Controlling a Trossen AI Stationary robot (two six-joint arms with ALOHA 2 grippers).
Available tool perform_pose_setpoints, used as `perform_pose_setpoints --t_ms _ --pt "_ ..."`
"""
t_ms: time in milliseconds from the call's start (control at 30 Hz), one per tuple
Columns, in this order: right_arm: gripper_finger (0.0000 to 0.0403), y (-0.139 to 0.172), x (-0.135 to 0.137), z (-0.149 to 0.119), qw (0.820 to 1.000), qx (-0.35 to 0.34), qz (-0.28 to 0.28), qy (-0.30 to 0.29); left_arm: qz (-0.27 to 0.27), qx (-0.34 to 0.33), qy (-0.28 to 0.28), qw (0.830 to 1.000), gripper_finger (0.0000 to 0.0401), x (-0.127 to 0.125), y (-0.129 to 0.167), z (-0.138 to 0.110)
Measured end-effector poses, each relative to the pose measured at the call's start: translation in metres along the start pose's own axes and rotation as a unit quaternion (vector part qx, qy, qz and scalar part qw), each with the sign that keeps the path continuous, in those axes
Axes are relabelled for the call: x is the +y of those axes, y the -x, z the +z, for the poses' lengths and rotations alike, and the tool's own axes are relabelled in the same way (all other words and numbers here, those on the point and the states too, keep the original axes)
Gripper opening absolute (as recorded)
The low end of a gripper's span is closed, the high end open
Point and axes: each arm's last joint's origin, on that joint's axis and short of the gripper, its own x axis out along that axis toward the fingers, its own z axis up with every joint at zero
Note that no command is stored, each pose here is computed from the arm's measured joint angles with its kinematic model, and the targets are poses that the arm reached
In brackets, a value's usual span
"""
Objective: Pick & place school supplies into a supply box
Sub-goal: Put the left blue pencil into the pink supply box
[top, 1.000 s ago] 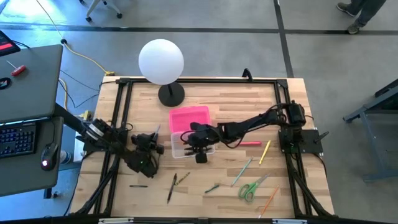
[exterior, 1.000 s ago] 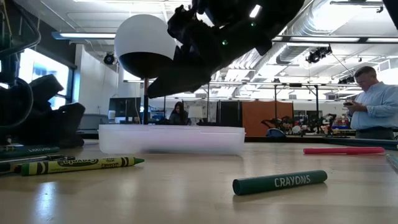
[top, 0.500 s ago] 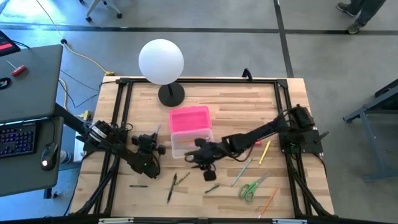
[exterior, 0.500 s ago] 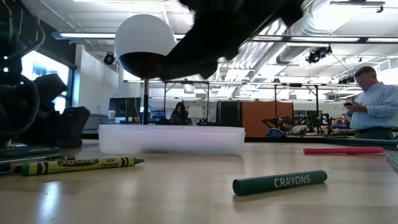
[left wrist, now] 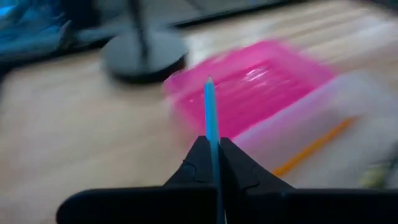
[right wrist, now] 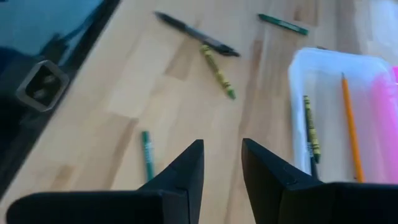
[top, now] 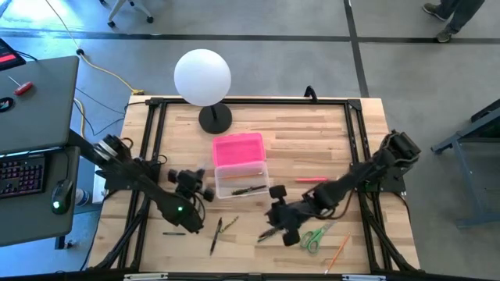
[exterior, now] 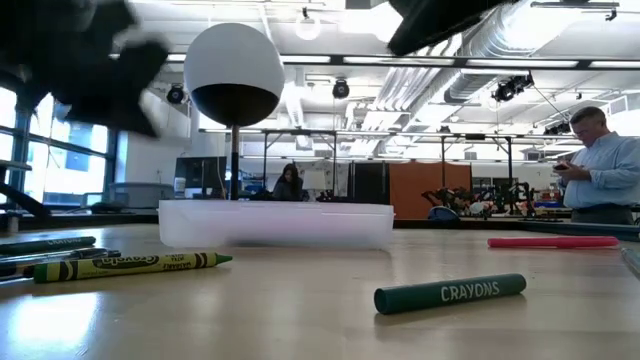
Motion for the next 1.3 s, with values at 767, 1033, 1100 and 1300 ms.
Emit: perform_pose_setpoints --t_ms 767,1033,1100,1300 --pt "0.0087 0.012 0.032 -0.008 0.999 0.017 0.040 0.002 -0.200 0.154 -0.213 0.944 0.0035 -0.098 -0.129 0.067" --pt "0.0087 0.014 0.040 -0.015 0.998 0.038 0.044 0.016 -0.223 0.182 -0.234 0.929 0.0054 -0.111 -0.155 0.032" --pt "0.0087 0.015 0.040 -0.016 0.998 0.044 0.043 0.013 -0.221 0.184 -0.235 0.929 0.0061 -0.113 -0.159 0.026" --pt "0.0087 0.014 0.036 -0.021 0.997 0.070 0.026 -0.005 -0.216 0.190 -0.244 0.926 0.0090 -0.111 -0.159 0.025"
